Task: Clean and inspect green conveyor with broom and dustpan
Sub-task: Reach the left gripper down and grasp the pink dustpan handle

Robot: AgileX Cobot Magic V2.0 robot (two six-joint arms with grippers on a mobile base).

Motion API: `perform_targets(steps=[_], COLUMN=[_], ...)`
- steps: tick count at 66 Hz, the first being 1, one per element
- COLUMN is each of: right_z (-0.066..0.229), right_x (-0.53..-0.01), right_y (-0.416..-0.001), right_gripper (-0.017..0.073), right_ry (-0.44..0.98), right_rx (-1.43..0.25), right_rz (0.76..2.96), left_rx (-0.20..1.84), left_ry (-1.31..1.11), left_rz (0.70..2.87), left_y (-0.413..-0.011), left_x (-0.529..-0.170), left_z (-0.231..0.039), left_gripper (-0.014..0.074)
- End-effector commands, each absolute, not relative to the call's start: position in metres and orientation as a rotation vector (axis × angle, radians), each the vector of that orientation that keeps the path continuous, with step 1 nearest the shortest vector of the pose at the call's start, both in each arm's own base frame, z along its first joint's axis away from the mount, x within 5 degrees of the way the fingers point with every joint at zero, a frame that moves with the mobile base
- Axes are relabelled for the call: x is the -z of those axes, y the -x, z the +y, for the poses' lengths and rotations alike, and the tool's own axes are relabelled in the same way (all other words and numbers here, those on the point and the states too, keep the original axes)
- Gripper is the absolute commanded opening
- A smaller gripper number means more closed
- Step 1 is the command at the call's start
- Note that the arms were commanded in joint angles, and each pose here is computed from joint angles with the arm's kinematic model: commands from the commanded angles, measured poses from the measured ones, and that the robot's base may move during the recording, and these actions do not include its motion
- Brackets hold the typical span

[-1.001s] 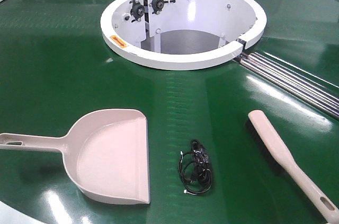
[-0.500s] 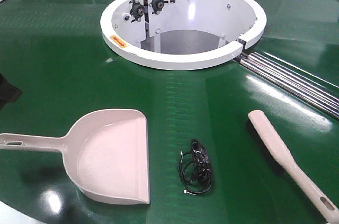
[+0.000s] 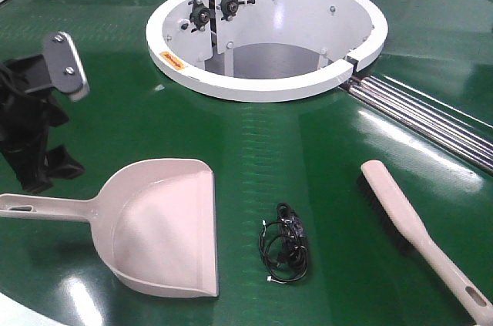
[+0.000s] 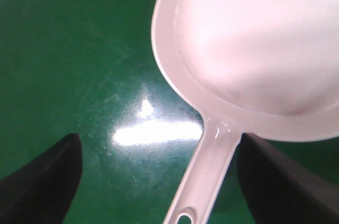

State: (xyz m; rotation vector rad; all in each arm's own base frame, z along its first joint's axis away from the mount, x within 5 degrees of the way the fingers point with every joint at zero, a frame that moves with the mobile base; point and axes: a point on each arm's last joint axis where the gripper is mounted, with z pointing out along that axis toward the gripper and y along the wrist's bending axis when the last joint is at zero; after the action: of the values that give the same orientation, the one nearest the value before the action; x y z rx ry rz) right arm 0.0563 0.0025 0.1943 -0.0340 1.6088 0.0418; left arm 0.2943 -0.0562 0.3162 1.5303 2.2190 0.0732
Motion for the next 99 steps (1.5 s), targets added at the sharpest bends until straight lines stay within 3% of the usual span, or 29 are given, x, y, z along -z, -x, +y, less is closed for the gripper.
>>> perform_targets(steps=[1,18,78,88,99], right_z=[0.003,0.003,0.003,0.003,0.003], right_x=[-0.195,-0.195,-0.195,-0.195,-0.195], right_y=[-0.056,-0.056,-0.056,-0.056,-0.056], right_gripper=[-0.0009,-0.0009,-0.0009,-0.0009,-0.0009], right_ry=[0.042,0.042,0.042,0.042,0.042], right_rx=[-0.041,-0.041,-0.041,-0.041,-0.041], right_rz=[1.542,1.542,1.542,1.542,1.542], left_rx=[-0.163,-0.129,-0.092,-0.078,-0.056], left_ry=[-1.588,-1.866,-2.075,-2.086,-2.102], left_rz=[2.174,2.204,2.223,2.235,2.252], left_y=[-0.297,-0.301,-0.328,-0.331,-0.333], left_x=[-0.324,-0.297,-0.239,-0.232,-0.224], left_z=[-0.056,-0.053,-0.068,-0.069,-0.069], left_gripper=[0.0571,0.057,0.0568,0.0532,0.0415])
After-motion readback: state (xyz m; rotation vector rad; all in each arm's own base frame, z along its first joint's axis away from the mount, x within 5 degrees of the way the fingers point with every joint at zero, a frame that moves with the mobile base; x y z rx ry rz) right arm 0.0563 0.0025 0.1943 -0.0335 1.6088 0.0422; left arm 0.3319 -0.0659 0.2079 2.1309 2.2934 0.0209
